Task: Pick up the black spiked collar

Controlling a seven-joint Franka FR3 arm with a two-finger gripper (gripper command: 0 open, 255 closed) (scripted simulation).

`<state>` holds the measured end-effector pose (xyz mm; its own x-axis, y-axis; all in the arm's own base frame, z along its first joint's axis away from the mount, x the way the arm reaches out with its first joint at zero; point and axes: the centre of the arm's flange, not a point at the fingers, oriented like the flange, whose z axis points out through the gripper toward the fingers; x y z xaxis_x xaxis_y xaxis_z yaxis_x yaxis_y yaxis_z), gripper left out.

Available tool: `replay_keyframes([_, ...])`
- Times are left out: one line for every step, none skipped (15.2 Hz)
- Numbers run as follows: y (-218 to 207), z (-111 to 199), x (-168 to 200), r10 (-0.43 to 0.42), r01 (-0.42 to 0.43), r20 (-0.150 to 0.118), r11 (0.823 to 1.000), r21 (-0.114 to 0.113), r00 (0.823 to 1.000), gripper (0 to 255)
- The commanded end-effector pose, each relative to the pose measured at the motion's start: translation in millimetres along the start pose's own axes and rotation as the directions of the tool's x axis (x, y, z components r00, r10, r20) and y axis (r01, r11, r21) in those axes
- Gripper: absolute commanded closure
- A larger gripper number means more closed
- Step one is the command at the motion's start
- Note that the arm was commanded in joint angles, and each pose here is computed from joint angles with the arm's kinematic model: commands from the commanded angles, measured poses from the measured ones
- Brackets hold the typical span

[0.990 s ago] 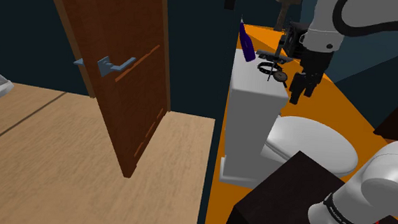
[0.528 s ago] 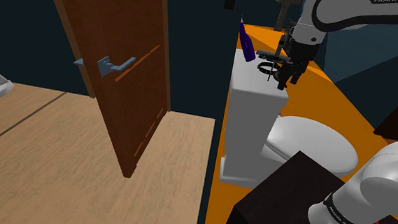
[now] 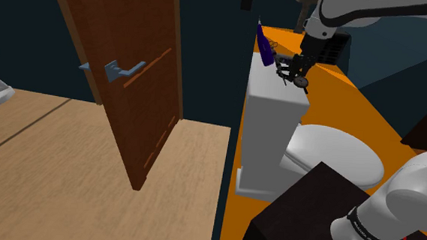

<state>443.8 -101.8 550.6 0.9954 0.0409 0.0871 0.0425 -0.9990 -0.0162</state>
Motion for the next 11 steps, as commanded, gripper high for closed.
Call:
replay_keyframes([15,0,22,-0.008,0.008,-0.029,1.000,-0.002,1.000,0])
replay_keyframes([22,-1,31,-0.011,0.011,-0.043,1.000,-0.003,0.999,0])
replay_keyframes([28,-2,41,-0.015,0.015,-0.057,1.000,-0.004,0.998,0])
replay_keyframes([35,-3,50,-0.018,0.018,-0.071,1.000,-0.004,0.997,0])
replay_keyframes([42,-4,59,-0.022,0.022,-0.084,1.000,-0.005,0.996,0])
replay_keyframes([48,-6,68,-0.025,0.025,-0.098,1.000,-0.006,0.995,0])
replay_keyframes([50,-6,71,-0.026,0.026,-0.102,1.000,-0.006,0.994,0])
replay_keyframes([50,-1,70,-0.026,0.026,-0.102,1.000,-0.006,0.994,0])
replay_keyframes([50,4,70,-0.026,0.026,-0.102,1.000,-0.006,0.994,0])
replay_keyframes([50,10,69,-0.026,0.026,-0.102,1.000,-0.006,0.994,0])
replay_keyframes([50,15,69,-0.026,0.026,-0.102,1.000,-0.006,0.994,0])
